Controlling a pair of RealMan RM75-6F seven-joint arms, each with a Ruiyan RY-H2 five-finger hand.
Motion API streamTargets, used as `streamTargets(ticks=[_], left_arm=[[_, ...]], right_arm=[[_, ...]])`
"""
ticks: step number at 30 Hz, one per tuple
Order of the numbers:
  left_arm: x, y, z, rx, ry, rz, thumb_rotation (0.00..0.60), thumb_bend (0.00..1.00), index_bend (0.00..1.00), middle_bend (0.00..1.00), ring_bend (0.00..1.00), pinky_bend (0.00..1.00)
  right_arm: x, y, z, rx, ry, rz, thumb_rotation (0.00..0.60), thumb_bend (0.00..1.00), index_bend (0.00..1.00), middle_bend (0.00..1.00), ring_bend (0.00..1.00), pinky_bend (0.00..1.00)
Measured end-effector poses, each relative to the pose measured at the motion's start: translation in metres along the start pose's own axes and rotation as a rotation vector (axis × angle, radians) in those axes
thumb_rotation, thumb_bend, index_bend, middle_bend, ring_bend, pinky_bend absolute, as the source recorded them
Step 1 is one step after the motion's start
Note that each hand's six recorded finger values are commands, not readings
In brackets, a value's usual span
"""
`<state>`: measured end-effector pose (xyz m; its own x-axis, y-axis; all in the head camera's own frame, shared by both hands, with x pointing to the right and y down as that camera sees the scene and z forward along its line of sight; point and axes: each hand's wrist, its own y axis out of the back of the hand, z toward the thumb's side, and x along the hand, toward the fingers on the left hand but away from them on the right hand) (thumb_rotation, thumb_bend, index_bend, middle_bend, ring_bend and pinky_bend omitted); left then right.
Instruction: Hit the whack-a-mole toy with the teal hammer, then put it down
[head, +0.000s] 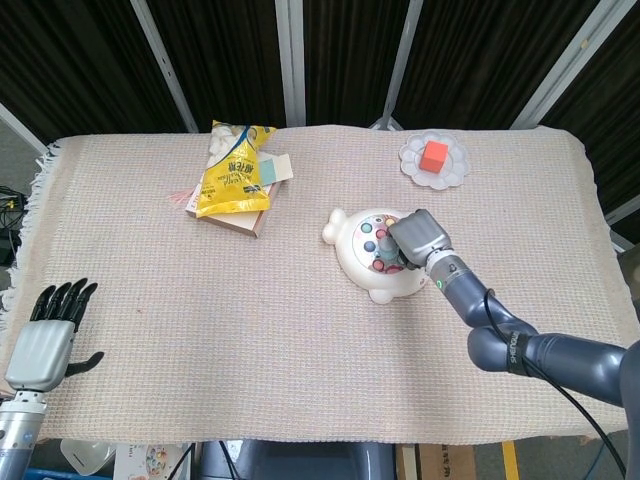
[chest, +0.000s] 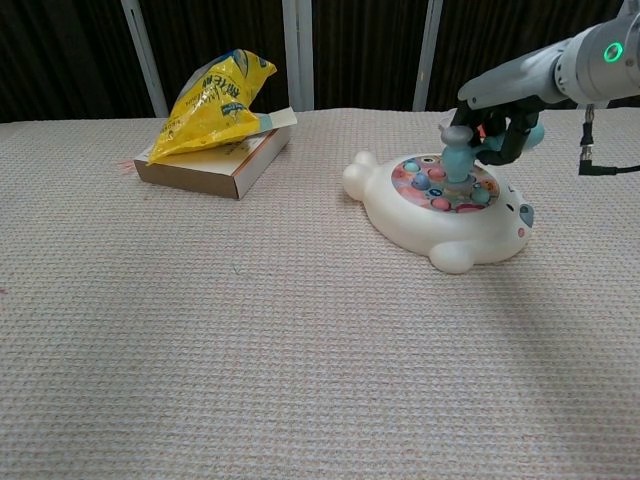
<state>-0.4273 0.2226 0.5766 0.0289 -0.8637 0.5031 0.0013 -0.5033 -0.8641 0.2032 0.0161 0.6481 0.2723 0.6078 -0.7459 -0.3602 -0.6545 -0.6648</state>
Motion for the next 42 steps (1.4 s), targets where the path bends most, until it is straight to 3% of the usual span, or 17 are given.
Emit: streamTargets(ticks=[7, 18, 29, 42], left_arm=[[-0.005, 0.002, -0.002, 0.002, 0.001, 0.008, 0.600, 0.15, 0.00, 0.00, 0.00, 0.00], [-0.012, 0.005, 0.000, 0.014, 0.005, 0.014, 0.600, 0.15, 0.00, 0.00, 0.00, 0.00], [-0.017, 0.007, 0.006, 0.029, 0.012, 0.013, 0.600, 0.15, 0.00, 0.00, 0.00, 0.00], [-0.019, 0.010, 0.013, 0.042, 0.010, 0.011, 0.600, 0.15, 0.00, 0.00, 0.00, 0.00]], right_arm=[[0.030, -0.002, -0.025, -0.050, -0.025, -0.031, 0.600, 0.80, 0.86, 0.77, 0.59, 0.32], [0.065, -0.065, -0.077, -0.150, -0.067, -0.011, 0.600, 0.80, 0.85, 0.77, 0.57, 0.32], [0.058, -0.128, -0.128, -0.227, -0.132, -0.007, 0.600, 0.80, 0.78, 0.75, 0.49, 0.26], [0.051, -0.164, -0.151, -0.289, -0.159, 0.018, 0.600, 0.78, 0.65, 0.64, 0.38, 0.18]])
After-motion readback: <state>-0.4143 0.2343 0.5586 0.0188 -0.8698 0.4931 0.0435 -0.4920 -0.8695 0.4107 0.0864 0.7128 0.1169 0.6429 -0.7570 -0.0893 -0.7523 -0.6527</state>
